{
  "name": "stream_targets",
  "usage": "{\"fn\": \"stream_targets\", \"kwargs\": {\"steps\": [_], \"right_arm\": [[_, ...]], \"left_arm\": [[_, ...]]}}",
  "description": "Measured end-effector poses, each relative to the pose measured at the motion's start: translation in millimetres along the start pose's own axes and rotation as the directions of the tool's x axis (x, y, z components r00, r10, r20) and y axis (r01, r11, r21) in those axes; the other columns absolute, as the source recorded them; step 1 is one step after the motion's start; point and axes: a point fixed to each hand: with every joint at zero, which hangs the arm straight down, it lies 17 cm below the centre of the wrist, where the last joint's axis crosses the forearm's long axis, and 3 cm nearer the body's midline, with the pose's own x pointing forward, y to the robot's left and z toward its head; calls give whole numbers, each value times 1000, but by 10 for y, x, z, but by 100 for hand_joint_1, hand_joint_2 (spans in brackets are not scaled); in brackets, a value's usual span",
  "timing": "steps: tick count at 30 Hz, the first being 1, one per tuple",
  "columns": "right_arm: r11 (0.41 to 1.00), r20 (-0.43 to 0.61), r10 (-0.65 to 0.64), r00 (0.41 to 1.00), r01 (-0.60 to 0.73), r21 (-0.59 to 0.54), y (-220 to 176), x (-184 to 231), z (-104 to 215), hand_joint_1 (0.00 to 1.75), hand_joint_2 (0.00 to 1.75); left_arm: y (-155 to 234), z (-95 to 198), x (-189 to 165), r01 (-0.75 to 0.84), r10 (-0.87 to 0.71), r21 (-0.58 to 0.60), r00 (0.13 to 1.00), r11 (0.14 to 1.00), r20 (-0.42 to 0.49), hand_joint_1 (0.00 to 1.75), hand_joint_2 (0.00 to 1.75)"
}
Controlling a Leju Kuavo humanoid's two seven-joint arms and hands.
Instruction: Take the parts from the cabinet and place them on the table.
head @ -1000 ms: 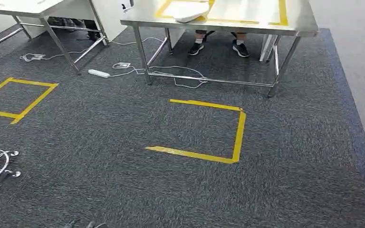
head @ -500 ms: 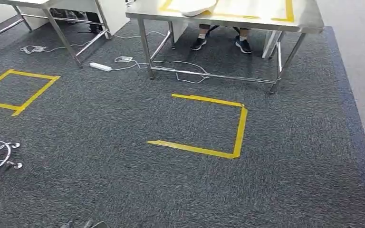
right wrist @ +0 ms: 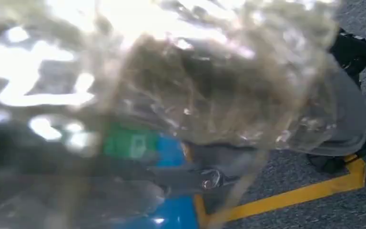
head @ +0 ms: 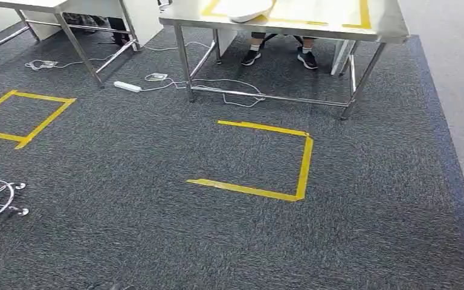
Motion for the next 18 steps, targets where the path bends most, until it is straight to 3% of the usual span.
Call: {"fn": "stream_targets", "kwargs": {"steps": [18], "right_arm": [[999, 1, 18, 1000, -18, -28, -70, 10, -69, 0, 0]], "left_arm": [[-148, 110, -377, -3, -2, -55, 996, 998, -89, 0, 0]]}}
